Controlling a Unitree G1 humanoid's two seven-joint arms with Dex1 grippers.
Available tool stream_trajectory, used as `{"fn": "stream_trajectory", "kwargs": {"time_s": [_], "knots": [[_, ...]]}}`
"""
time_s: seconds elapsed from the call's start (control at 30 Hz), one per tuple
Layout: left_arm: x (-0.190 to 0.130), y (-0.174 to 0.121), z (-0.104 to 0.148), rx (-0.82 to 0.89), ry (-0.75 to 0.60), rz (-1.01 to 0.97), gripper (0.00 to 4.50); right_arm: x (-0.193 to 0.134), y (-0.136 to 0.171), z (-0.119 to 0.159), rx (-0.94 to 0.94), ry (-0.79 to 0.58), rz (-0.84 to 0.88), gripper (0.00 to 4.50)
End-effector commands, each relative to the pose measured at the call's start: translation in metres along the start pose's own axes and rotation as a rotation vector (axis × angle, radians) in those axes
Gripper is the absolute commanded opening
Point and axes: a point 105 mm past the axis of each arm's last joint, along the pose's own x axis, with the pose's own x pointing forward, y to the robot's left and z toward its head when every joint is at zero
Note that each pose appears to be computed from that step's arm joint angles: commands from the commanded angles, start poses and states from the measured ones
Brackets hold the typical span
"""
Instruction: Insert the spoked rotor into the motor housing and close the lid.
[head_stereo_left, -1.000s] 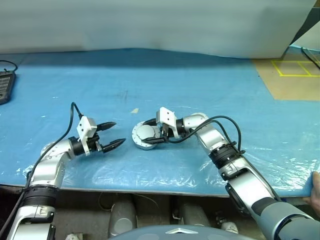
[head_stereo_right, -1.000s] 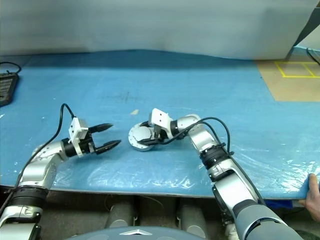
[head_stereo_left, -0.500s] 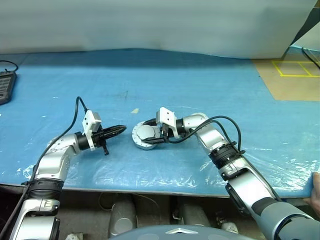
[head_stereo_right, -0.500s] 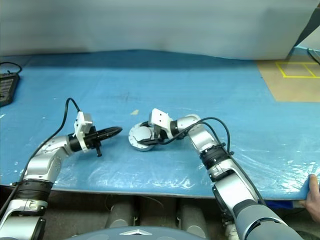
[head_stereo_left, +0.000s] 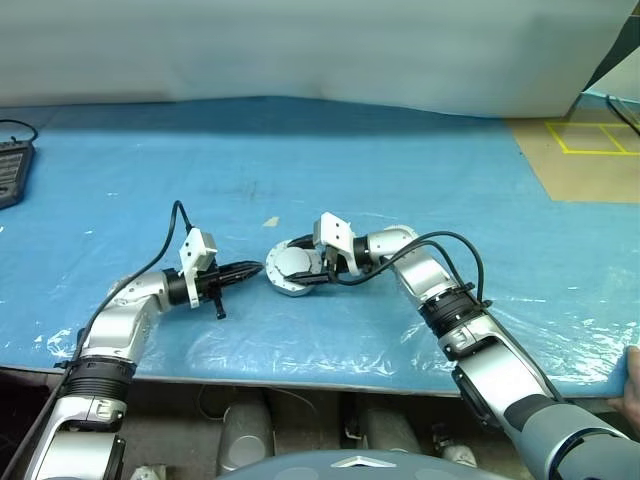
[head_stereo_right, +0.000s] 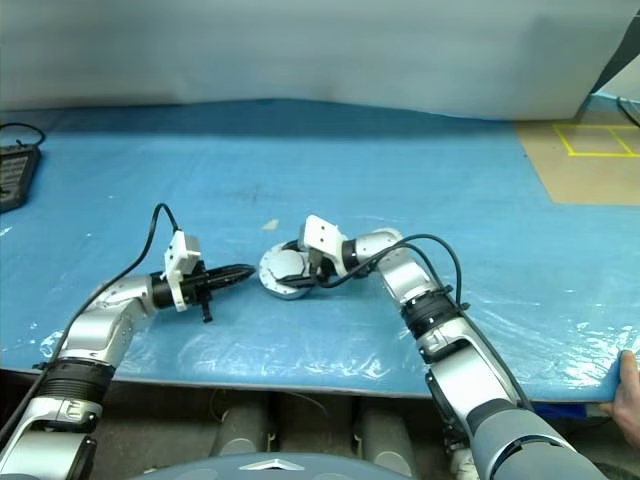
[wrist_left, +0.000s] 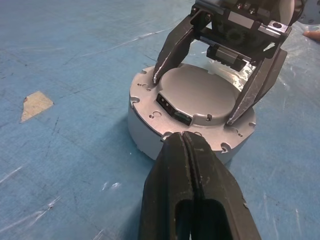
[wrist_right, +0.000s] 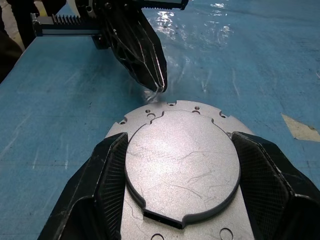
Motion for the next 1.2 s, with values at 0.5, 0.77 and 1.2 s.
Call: {"fn": "stream_trajectory", "kwargs": {"time_s": [0.5,0.77,1.2], "knots": [[0.011,-0.002,-0.017,0.073,0.128,-0.022,0.04,-0.011,-0.002,-0.027,0.039,0.108,-0.047,2.93],[0.018,-0.005,-0.015,0.083,0.116,-0.027,0.04,-0.015,0.0,-0.022,0.066,0.09,-0.021,2.93],[0.016,-0.008,-0.014,0.081,0.111,-0.011,0.0,-0.037,-0.001,0.002,0.055,-0.012,-0.024,4.47]]}}
